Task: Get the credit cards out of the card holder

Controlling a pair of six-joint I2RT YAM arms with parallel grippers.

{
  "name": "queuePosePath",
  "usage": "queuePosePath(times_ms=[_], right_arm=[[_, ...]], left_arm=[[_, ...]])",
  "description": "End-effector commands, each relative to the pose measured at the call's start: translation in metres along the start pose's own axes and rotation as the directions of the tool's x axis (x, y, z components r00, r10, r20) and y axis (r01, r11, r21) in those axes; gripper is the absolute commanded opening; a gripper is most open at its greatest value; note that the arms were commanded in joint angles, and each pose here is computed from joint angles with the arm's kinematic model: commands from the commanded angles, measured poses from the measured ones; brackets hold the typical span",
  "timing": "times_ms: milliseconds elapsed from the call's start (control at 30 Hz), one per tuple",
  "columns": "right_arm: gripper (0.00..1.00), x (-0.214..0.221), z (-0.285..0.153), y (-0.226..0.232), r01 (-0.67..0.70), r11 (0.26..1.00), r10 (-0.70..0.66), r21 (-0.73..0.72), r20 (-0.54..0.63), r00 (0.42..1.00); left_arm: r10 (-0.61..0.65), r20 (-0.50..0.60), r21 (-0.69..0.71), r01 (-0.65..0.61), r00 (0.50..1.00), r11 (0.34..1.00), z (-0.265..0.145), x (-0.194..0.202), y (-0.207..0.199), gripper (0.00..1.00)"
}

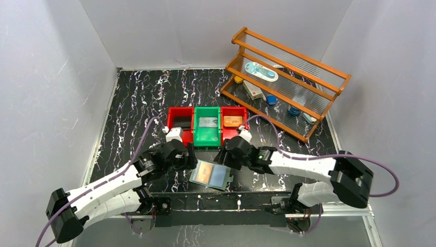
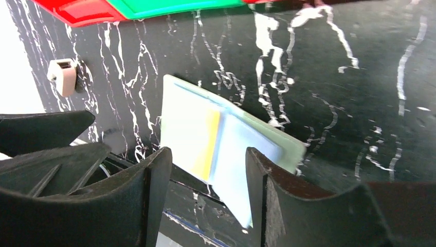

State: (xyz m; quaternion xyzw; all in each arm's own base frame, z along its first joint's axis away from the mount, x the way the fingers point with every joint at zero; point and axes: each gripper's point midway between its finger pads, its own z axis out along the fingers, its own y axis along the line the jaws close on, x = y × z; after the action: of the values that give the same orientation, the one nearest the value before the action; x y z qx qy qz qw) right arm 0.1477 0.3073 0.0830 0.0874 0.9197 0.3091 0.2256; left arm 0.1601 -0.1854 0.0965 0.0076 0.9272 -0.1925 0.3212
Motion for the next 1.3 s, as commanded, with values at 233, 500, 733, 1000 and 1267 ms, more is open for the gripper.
queuePosePath(times_ms=[233,500,733,1000,1267], right_arm=[[0.69,0.011,0.031,0.026,0.147,0.971,-0.151,0.189,0.006,0.989],[0.72,0.024,0.053,0.024,0.252,0.915,-0.248,0.315,-0.055,0.967],[0.73,0.033,0.065,0.022,0.299,0.878,-0.288,0.374,-0.087,0.954],[0.74,0.047,0.076,0.01,0.321,0.853,-0.293,0.411,-0.131,0.947],[0.75,0.056,0.077,0.005,0.34,0.845,-0.306,0.413,-0.147,0.941]], left_arm=[[-0.171,-0.042,-0.26,0.154,0.984,0.953,0.006,0.0,0.072,0.85],[-0.306,0.025,-0.162,0.306,0.952,0.938,-0.008,-0.023,0.067,0.93],[-0.276,0.08,-0.137,0.285,0.958,0.949,-0.027,-0.037,0.066,0.94],[-0.249,0.087,-0.122,0.258,0.965,0.958,-0.033,-0.041,0.063,0.95],[-0.255,0.08,-0.116,0.263,0.964,0.958,-0.031,-0.039,0.062,0.95]])
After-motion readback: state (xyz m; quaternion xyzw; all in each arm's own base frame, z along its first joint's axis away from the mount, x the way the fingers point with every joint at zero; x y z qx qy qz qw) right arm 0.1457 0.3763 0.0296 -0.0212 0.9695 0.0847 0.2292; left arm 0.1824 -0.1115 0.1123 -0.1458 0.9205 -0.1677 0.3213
